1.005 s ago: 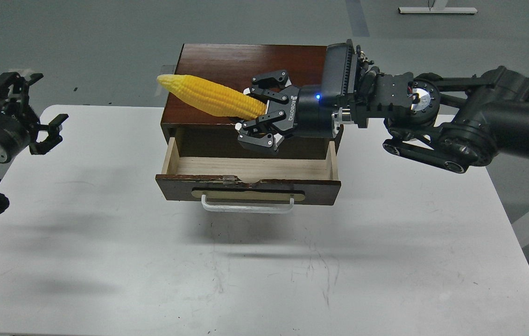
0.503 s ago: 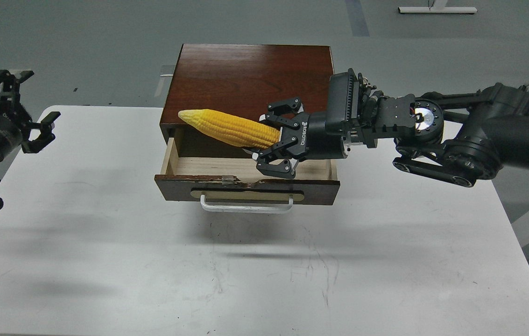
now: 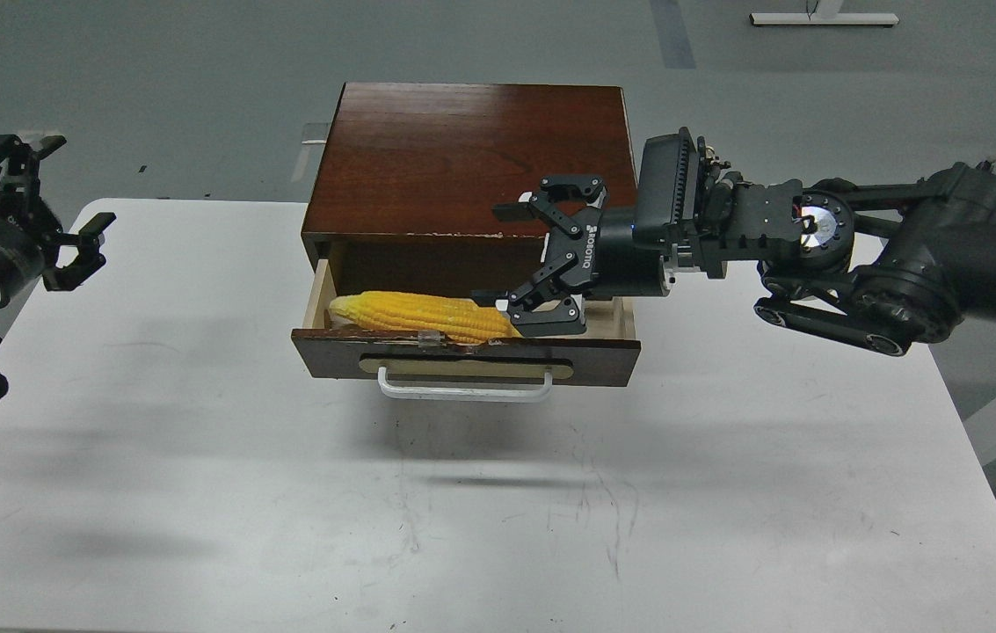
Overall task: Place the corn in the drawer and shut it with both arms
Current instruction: 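Release the corn and withdraw the right gripper from the drawer, then move the left gripper down to the drawer front near the handle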
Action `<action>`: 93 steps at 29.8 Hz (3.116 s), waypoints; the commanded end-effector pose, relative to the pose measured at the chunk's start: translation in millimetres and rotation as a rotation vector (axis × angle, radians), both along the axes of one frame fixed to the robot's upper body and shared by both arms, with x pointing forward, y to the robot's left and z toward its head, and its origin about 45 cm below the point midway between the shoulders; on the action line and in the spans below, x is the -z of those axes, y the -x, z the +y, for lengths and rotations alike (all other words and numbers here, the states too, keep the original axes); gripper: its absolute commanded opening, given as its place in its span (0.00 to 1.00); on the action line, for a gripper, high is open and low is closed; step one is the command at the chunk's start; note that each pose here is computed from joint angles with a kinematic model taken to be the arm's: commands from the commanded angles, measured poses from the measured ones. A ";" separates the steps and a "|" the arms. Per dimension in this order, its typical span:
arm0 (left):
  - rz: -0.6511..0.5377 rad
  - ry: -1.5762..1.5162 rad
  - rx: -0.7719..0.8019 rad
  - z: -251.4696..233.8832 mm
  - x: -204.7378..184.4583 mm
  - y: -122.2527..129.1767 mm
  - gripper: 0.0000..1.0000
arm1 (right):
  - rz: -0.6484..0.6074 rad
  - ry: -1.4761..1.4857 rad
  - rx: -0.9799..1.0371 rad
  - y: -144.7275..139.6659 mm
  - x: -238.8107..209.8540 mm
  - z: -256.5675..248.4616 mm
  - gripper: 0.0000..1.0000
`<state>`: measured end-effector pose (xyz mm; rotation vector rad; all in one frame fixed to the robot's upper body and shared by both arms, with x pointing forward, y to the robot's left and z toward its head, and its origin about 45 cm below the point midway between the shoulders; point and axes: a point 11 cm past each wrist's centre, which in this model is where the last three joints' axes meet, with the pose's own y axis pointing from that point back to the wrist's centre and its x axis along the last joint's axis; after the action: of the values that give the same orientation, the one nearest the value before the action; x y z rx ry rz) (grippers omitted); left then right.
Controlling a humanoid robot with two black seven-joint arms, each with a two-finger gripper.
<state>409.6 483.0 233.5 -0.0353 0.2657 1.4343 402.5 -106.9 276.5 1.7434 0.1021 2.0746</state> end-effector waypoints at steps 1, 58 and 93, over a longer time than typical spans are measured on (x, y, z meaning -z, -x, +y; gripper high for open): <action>0.000 -0.003 -0.001 1.2 -0.7 0.3 0.98 | -0.034 -0.099 0.024 -11.4 -35.2 13.3 0.97; -0.488 -0.390 1.151 -262.6 -109.2 123.5 0.79 | 1.355 -1.607 1.338 -7.8 58.3 -296.9 0.99; -0.365 -0.575 1.402 -299.2 16.9 161.6 0.00 | 1.331 -1.576 1.425 9.1 83.5 -314.0 0.99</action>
<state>241.1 178.0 221.8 0.2812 -0.3994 0.0285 393.9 -420.9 193.7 2.1593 -2.0014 -0.5302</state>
